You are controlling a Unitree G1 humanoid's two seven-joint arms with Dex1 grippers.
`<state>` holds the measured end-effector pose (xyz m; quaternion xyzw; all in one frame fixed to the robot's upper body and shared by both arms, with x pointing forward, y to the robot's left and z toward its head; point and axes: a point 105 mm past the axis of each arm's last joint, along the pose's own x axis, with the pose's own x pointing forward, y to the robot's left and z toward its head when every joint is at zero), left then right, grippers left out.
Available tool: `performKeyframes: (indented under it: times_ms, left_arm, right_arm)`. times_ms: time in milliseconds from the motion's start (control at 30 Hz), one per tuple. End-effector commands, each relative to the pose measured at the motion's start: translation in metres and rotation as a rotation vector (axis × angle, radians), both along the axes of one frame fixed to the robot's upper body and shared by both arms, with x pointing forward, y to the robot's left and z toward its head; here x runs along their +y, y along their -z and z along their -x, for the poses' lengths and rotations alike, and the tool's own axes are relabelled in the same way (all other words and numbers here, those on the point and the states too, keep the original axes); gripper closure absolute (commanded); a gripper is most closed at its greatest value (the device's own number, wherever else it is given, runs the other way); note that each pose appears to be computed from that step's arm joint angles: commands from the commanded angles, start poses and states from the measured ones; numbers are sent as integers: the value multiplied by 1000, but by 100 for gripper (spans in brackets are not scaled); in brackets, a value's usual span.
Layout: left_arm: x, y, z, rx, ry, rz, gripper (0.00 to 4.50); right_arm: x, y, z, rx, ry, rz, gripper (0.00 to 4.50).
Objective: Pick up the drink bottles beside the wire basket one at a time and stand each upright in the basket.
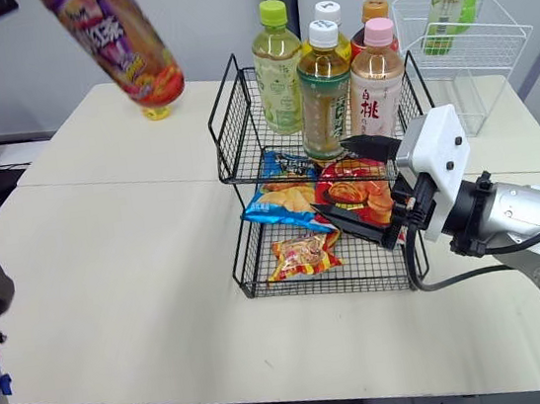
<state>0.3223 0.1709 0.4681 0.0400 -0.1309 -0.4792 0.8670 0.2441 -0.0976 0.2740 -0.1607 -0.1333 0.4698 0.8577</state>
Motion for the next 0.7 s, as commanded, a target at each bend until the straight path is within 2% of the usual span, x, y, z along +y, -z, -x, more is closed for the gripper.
performKeyframes:
  times_ms: [33, 300, 700]
  left_arm:
    - [-21, -18, 9, -31, 109, -4, 313]
    - [-65, -4, -14, -8, 215, -72, 313]
    - [-101, 41, -40, 18, 273, -179, 313]
  right_arm:
    - [-8, -15, 4, -52, 13, -23, 0]
    - [-13, -22, 5, -46, 42, -45, 0]
    - [-16, -22, 0, -42, 95, -40, 0]
